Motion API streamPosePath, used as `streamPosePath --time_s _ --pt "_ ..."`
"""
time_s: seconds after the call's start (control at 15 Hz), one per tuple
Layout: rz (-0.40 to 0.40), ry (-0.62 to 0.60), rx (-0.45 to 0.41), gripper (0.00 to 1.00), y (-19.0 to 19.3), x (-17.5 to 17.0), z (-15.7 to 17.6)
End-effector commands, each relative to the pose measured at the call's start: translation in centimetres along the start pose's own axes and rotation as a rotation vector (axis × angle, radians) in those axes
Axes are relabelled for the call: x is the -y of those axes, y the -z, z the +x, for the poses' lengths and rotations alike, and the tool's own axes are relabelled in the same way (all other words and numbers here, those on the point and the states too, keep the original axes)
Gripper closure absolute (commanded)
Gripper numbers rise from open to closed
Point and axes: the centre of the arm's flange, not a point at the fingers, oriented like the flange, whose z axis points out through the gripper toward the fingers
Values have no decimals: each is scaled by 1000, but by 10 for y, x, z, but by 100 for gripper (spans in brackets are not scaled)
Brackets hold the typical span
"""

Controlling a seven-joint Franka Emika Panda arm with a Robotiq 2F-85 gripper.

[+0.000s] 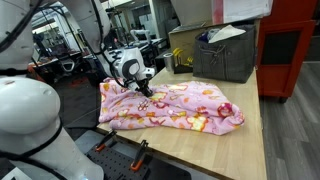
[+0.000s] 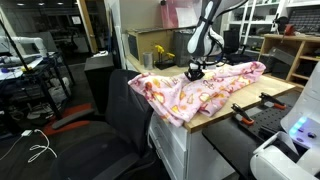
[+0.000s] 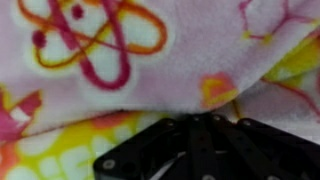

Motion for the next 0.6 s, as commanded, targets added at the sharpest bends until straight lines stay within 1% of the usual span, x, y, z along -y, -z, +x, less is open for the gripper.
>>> streamPosePath --time_s 0.0,0.13,0.27,0.4,0.53 --pt "-58 45 -106 100 -25 -23 8" --pt "-99 55 -181 100 -32 -41 24" --pt "-133 40 -239 100 -33 -56 38" --pt "-175 25 -284 100 -33 -72 50" --pt "-213 7 -308 100 -33 -87 59"
